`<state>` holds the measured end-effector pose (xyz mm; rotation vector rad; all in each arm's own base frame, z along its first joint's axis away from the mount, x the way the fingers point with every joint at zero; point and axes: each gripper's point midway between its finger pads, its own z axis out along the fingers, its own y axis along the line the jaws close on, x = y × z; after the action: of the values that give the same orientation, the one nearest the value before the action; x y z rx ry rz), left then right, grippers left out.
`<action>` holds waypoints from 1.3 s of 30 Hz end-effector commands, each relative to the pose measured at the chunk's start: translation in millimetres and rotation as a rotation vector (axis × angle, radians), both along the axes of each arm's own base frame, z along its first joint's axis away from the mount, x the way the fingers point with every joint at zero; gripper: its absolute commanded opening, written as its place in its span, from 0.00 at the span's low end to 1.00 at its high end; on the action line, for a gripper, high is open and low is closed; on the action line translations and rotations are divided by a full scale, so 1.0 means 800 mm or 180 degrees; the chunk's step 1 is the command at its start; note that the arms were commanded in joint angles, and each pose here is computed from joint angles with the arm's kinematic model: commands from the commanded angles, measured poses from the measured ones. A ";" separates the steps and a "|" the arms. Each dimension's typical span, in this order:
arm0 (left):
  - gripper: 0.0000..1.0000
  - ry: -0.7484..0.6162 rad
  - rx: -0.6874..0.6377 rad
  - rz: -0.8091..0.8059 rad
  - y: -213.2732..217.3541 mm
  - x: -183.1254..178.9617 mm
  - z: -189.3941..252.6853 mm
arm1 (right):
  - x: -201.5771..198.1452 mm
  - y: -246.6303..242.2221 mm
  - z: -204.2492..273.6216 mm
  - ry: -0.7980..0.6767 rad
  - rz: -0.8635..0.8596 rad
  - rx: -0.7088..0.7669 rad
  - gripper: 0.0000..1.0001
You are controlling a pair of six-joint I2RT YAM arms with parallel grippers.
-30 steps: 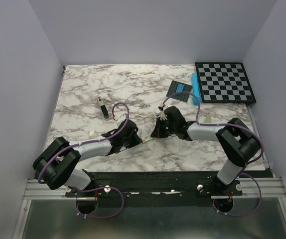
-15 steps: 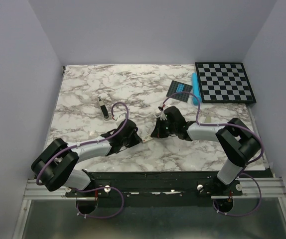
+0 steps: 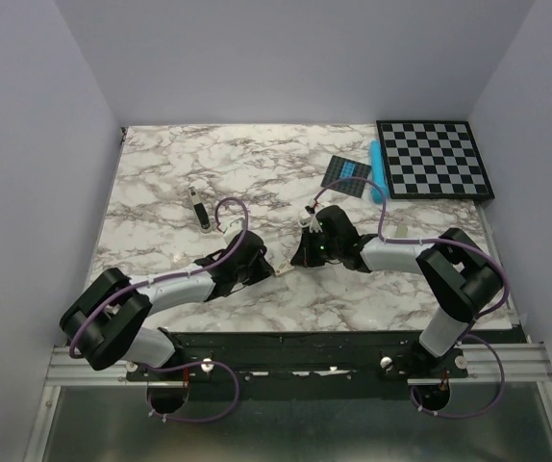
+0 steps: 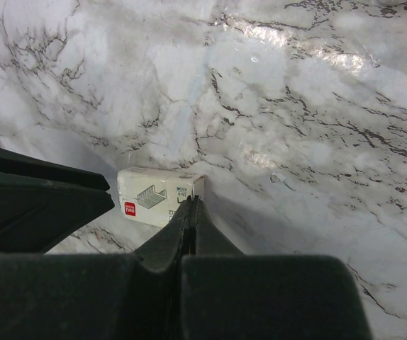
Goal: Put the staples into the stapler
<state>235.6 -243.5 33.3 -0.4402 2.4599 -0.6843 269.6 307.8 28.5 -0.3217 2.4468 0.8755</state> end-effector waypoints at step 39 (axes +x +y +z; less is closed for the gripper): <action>0.20 0.0081 0.0370 0.0005 0.001 -0.002 -0.006 | -0.005 -0.012 -0.008 -0.0091 -0.0105 -0.0114 0.01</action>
<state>237.6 -249.1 31.4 -0.4211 2.4899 -0.6099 269.0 307.1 29.1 -0.3203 2.4224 0.8702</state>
